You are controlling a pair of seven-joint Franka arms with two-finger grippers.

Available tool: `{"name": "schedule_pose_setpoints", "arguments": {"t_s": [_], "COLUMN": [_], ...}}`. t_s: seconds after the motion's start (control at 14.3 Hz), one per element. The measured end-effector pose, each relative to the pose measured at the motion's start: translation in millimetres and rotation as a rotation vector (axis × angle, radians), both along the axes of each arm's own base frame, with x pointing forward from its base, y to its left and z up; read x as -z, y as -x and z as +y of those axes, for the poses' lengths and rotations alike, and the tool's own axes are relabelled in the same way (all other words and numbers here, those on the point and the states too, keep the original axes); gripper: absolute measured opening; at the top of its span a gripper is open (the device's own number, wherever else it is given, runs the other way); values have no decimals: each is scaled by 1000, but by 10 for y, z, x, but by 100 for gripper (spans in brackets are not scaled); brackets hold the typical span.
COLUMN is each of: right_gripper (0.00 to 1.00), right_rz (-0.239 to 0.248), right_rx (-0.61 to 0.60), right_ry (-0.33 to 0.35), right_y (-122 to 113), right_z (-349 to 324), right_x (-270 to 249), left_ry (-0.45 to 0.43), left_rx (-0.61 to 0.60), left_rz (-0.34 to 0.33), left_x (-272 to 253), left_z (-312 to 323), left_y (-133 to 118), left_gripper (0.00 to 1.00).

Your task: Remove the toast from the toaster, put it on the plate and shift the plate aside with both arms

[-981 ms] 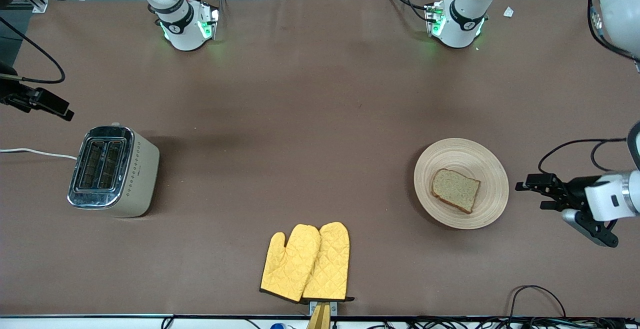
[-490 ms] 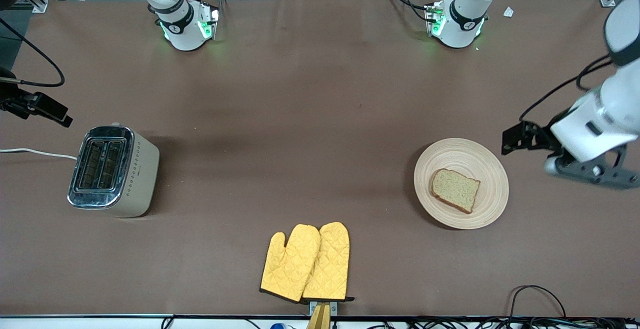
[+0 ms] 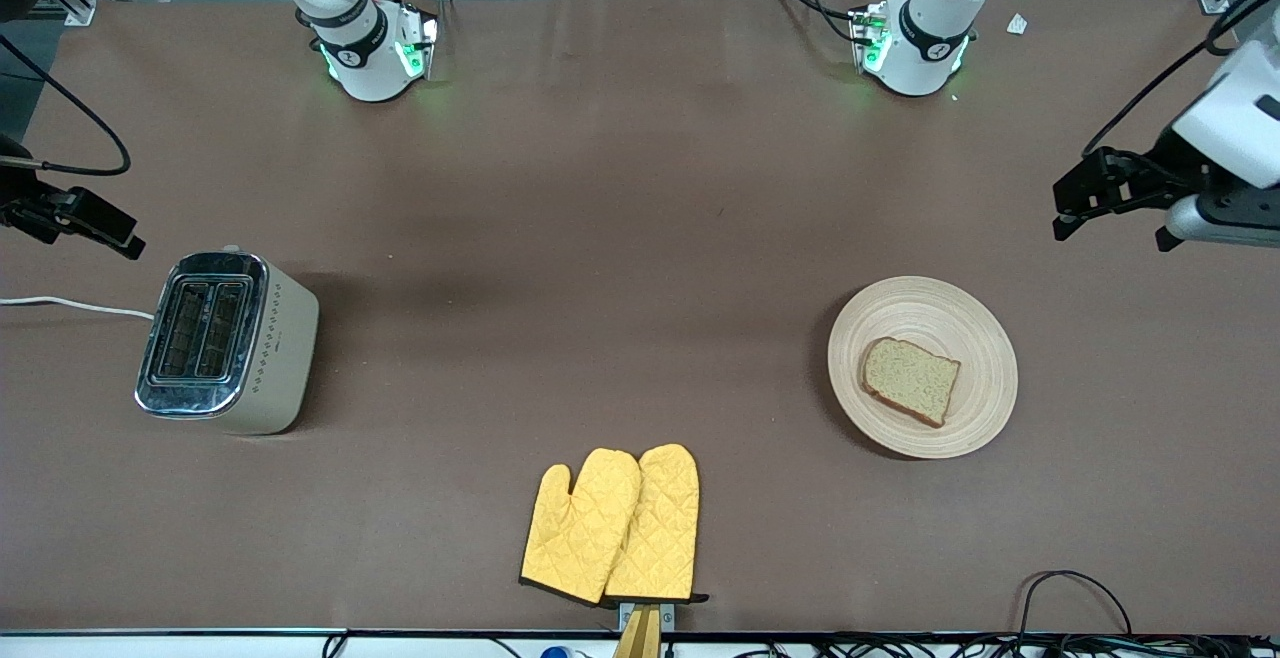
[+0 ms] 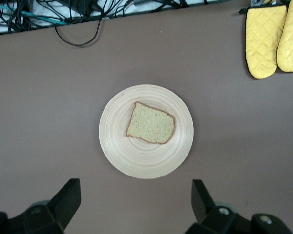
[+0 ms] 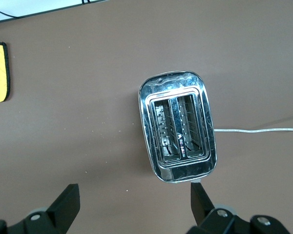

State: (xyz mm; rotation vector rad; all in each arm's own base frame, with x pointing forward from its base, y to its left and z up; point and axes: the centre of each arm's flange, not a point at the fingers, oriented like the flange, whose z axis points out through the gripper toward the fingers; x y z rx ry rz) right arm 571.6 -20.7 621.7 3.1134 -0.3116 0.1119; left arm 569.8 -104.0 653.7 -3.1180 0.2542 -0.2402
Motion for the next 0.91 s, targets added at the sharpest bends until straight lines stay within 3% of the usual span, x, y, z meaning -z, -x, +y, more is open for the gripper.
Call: {"name": "schedule_pose_setpoints", "arguments": {"t_s": [0.28, 0.91], "right_gripper": [100, 100], "right_rz": [4, 4], "right_rx": [1, 3], "right_ry": [0, 0], "right_y": [1, 1], "right_z": [-6, -18], "right_x": [8, 9], "left_ry": [-22, 11], "left_rx": [30, -15], "left_rz": [0, 21], "left_x": [185, 193], "left_z": [58, 315], "left_y": [250, 236], "left_gripper": [100, 100]}}
